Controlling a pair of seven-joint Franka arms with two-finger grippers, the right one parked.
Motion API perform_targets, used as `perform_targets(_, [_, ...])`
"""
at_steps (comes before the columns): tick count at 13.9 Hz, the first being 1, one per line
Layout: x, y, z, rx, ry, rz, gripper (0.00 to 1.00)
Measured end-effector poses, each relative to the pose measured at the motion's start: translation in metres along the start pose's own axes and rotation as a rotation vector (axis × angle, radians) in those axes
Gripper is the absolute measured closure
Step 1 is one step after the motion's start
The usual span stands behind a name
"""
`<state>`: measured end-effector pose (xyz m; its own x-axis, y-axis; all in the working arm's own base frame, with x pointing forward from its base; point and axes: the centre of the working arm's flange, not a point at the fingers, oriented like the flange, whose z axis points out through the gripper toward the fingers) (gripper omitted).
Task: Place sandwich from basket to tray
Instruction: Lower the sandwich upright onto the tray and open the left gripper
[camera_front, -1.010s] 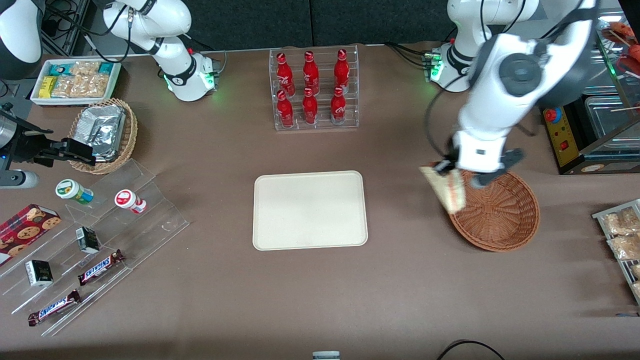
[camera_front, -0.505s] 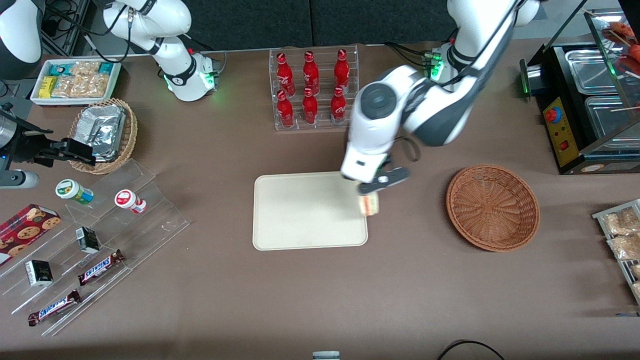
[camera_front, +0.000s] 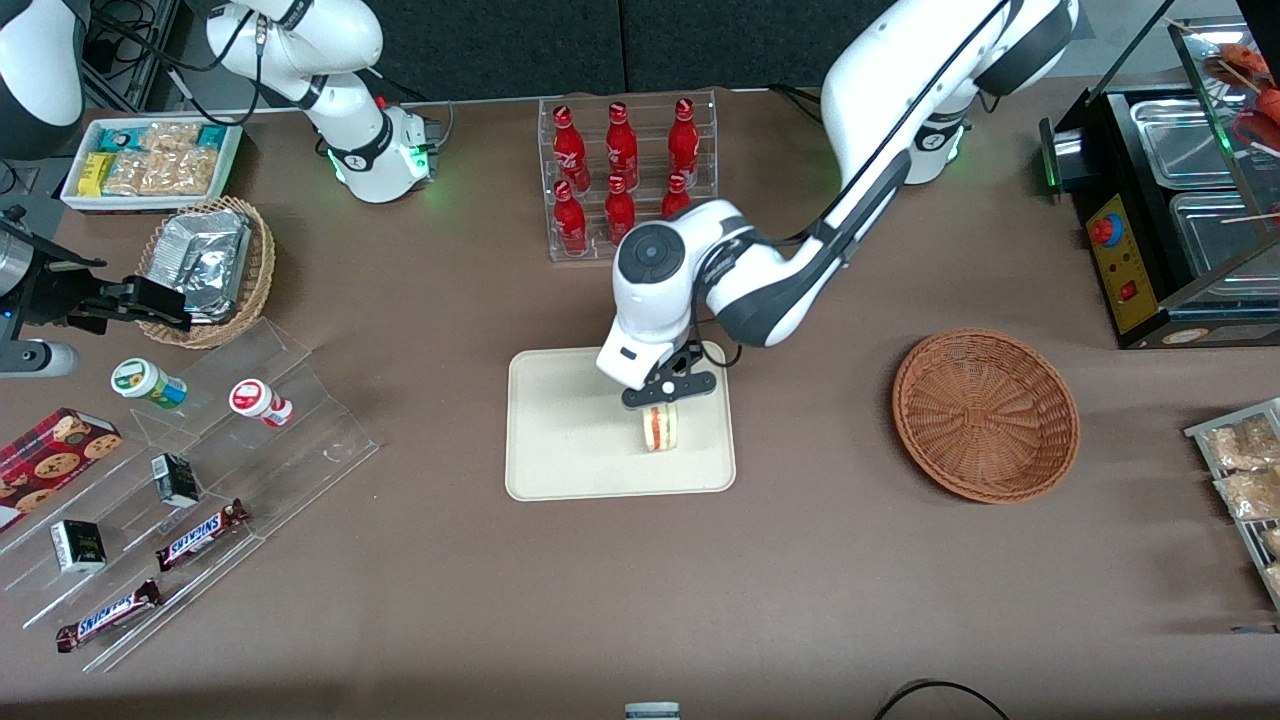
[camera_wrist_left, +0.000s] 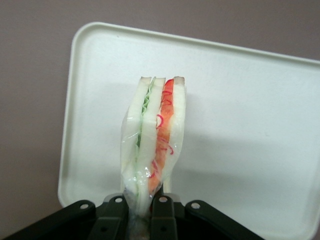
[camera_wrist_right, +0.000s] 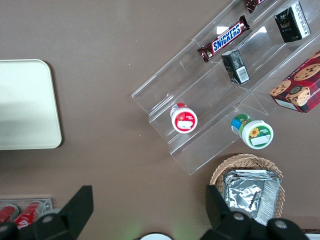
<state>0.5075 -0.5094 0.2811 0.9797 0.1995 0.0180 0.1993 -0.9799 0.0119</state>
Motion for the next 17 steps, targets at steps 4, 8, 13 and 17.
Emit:
perform_targets(4, [-0.011,0.01,0.035,0.021,0.005,0.019,0.85])
perform_targets(8, [-0.01,0.015,0.04,0.022,0.019,0.022,0.7])
perform_targets(13, [0.01,0.011,-0.026,0.051,0.056,-0.024,0.19])
perform_targets(17, [0.031,-0.035,-0.175,0.06,0.084,-0.159,0.0])
